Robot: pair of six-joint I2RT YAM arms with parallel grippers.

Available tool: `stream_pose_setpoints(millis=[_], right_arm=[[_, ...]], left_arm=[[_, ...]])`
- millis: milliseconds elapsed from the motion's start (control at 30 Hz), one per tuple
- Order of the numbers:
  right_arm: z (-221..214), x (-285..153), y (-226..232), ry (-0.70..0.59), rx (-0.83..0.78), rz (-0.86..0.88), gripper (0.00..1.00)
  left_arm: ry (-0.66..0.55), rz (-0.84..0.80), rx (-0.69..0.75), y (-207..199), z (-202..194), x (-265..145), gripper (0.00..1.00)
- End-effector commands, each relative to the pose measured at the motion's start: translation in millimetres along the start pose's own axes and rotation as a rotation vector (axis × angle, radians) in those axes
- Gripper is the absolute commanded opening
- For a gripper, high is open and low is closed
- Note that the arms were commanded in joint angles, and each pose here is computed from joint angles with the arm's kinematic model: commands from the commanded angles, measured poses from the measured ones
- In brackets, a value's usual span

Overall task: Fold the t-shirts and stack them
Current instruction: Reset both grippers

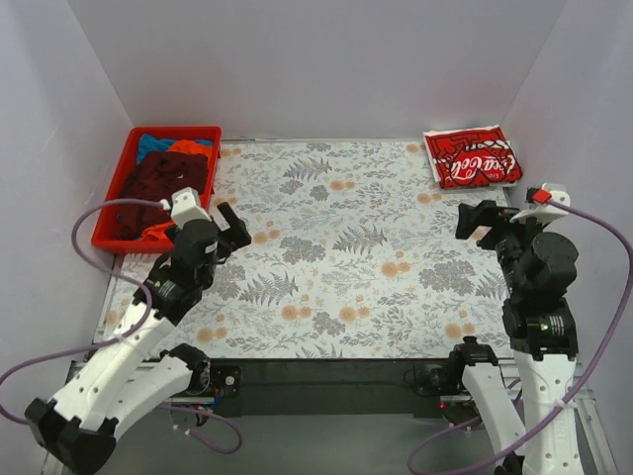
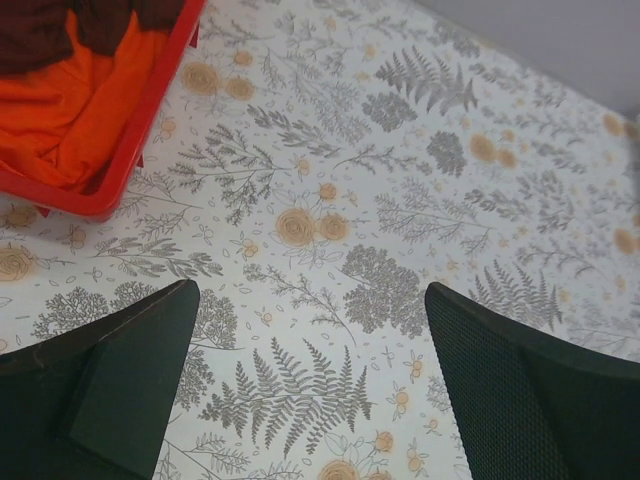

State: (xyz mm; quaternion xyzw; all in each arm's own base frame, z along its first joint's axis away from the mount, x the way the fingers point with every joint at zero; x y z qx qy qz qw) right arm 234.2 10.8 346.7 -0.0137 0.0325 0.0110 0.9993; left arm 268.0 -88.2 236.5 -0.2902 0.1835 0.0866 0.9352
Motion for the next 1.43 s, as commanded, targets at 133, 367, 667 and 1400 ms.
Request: stream_pose_setpoints(millis=[133, 367, 667, 1400], right_arm=[[-53, -17, 4, 0.053, -0.087, -0.029, 0.98], [-74, -30, 4, 0.018, -0.094, -0.021, 0.98], [-82, -34, 5, 0.012, -0.116, -0.011, 0.98], [-90, -31, 11, -0.018, -0.118, 0.01, 0.98]], left_arm=[[-0.074, -0.039, -0.082, 38, -3, -31, 0.98], [-0.076, -0.074, -0.09, 47, -11, -37, 0.98], [-0.11, -0.04, -0.078, 50, -5, -34, 0.98], [-0.152, -0.058, -0.046, 53, -2, -34, 0.98]])
Point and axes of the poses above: each gripper's point midway between its finger pads, its own x axis out along the fingers, its own y axis along the line the jaws close on, z = x × y, the point moved 2 cm from there along -x, back along the fingers, and after that the axes turned 13 degrees about -x, right-handed, at the moved point
